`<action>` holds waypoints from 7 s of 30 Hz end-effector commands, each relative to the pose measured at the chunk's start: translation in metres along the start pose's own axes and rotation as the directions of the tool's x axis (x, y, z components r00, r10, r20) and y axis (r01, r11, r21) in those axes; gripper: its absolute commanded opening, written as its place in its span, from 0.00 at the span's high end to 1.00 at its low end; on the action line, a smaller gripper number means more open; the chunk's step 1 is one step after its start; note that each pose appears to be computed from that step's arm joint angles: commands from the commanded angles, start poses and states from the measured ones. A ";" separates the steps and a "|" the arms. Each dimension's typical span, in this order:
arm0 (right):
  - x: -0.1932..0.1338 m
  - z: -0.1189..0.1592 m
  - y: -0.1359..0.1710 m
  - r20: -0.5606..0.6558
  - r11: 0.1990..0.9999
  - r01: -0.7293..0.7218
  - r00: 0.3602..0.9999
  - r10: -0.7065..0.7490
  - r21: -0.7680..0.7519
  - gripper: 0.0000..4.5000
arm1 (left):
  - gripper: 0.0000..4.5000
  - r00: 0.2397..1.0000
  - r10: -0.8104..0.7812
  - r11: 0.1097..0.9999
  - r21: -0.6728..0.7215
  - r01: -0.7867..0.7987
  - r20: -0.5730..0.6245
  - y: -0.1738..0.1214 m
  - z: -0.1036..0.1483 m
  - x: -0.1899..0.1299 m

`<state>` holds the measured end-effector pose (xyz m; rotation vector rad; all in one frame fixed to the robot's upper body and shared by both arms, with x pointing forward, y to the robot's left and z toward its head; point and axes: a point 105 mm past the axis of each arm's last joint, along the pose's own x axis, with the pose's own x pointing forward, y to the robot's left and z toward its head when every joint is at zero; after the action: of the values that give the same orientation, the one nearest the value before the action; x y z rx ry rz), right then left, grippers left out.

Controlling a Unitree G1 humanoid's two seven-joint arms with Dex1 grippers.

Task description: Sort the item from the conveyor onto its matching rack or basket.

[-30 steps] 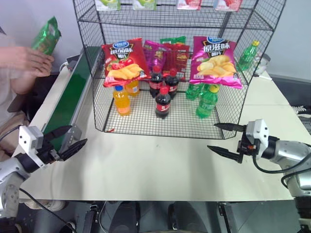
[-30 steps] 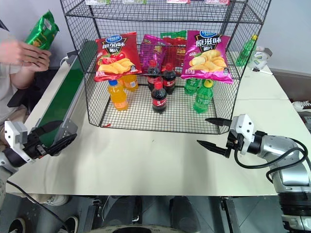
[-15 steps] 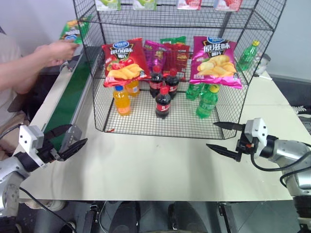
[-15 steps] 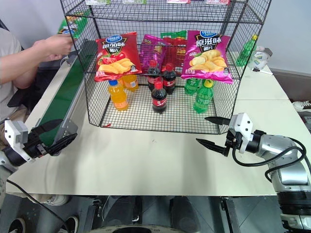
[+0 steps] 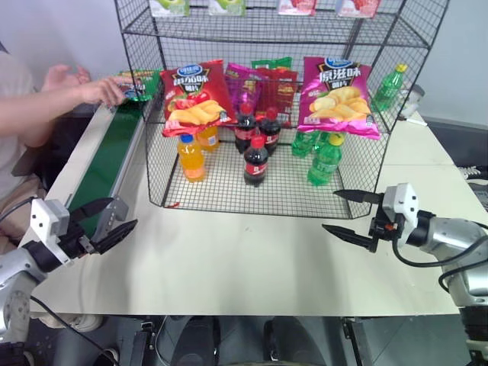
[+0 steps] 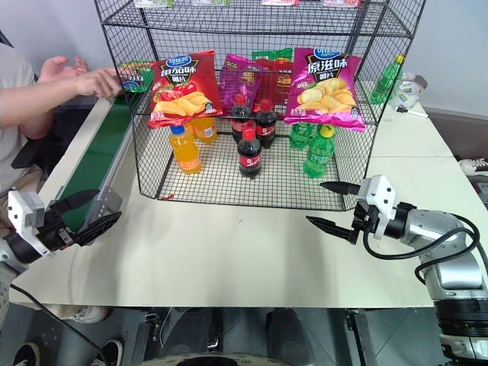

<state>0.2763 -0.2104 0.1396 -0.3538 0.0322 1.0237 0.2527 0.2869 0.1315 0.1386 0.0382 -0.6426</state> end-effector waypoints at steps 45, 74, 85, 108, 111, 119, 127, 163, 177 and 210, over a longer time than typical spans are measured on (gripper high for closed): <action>0.097 0.060 0.057 0.264 0.919 -0.393 0.884 0.386 -0.028 0.02 | 0.00 0.821 0.570 0.242 0.961 -0.137 -0.027 0.021 -0.027 -0.108; 0.097 0.052 0.066 0.243 0.925 -0.378 0.894 0.375 -0.037 0.02 | 0.00 0.827 0.559 0.246 0.964 -0.099 -0.058 0.025 -0.037 -0.104; 0.097 0.051 0.066 0.240 0.926 -0.375 0.897 0.372 -0.036 0.02 | 0.00 0.795 0.606 0.228 0.958 -0.173 -0.001 0.029 -0.027 -0.110; 0.094 0.054 0.059 0.230 0.941 -0.336 0.913 0.338 -0.050 0.02 | 0.00 0.798 0.601 0.272 0.951 -0.149 -0.047 0.070 -0.033 -0.065; 0.094 0.056 0.058 0.231 0.943 -0.328 0.915 0.332 -0.054 0.02 | 0.00 0.821 0.569 0.293 0.945 -0.147 -0.048 0.067 -0.037 -0.052; 0.091 0.057 0.054 0.235 0.957 -0.287 0.928 0.291 -0.051 0.00 | 0.29 0.839 0.540 0.332 0.933 -0.138 -0.068 0.067 -0.039 -0.044; 0.092 0.054 0.053 0.234 0.959 -0.278 0.931 0.281 -0.046 0.00 | 0.99 0.841 0.540 0.334 0.928 -0.166 -0.044 0.067 -0.033 -0.042; 0.090 0.067 0.047 0.342 0.919 -0.368 0.889 0.304 0.141 0.00 | 0.99 0.853 -0.483 0.819 -0.243 0.520 0.195 -0.102 0.114 -0.013; 0.081 0.105 0.066 0.581 0.598 -0.680 0.711 0.396 0.424 0.00 | 0.99 0.625 -0.655 0.530 -0.332 0.780 0.424 -0.116 0.148 0.027; 0.106 0.081 0.096 0.491 0.631 -0.670 0.732 0.473 0.390 0.99 | 1.00 0.644 -0.626 0.587 -0.276 0.761 0.441 -0.109 0.131 0.059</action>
<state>0.2432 -0.0541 0.1615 0.3942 0.1713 1.6365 0.2391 0.1470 0.2374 -0.5047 -0.0323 -1.4315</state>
